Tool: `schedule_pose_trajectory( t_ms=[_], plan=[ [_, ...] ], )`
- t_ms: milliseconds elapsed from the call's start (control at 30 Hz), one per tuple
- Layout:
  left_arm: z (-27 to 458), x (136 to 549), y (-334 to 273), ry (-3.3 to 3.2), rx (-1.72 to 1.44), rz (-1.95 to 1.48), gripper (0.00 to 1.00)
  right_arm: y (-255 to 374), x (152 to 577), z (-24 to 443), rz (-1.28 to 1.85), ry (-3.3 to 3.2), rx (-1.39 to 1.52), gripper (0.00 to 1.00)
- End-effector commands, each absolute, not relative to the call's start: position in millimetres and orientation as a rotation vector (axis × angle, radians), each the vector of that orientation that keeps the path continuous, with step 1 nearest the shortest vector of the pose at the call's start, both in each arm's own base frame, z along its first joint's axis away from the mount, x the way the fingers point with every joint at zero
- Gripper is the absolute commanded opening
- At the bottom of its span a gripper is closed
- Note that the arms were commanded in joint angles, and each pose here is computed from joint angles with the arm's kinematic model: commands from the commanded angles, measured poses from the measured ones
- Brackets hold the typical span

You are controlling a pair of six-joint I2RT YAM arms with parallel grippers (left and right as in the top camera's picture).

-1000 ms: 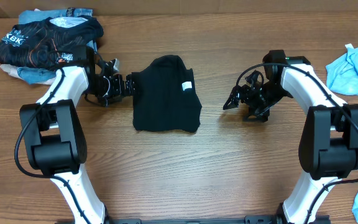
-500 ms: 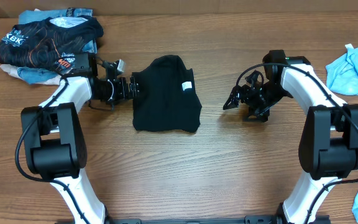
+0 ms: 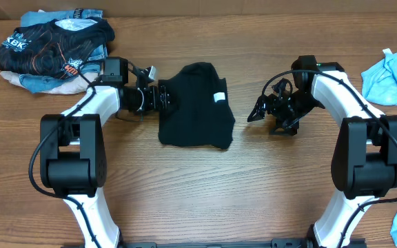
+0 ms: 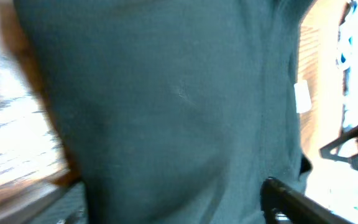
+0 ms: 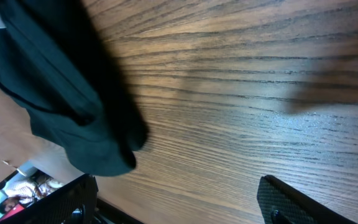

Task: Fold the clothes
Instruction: 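Grasp the folded black shirt's left edge with the left gripper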

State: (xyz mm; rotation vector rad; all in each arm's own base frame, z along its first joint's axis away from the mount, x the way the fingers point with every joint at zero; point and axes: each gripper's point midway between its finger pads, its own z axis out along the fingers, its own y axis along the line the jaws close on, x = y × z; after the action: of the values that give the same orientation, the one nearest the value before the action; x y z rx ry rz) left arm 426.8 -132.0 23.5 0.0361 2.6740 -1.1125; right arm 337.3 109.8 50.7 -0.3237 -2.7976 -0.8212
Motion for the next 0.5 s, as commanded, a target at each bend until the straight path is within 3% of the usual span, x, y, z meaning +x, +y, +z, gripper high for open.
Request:
schedule_pose_trajectory(
  t_ms=[0, 67, 200, 400, 467],
  plan=[
    [-27, 407, -123, 2.839, -0.121, -1.017, 0.66, 113, 343, 65, -0.854, -2.834, -0.297, 0.86],
    [-34, 408, -117, 2.862, -0.158, -0.958, 0.63, 113, 343, 65, -0.854, -2.835, -0.297, 0.86],
    [-36, 412, -113, 2.86, -0.167, -0.91, 0.69, 113, 344, 65, -0.856, -2.838, -0.295, 0.86],
    [-39, 416, -111, 2.856, -0.158, -0.854, 1.0, 113, 347, 65, -0.861, -2.848, -0.292, 0.86],
    [-43, 415, -107, 2.877, -0.206, -0.799, 0.94, 113, 347, 65, -0.861, -2.848, -0.292, 0.86]
  ],
)
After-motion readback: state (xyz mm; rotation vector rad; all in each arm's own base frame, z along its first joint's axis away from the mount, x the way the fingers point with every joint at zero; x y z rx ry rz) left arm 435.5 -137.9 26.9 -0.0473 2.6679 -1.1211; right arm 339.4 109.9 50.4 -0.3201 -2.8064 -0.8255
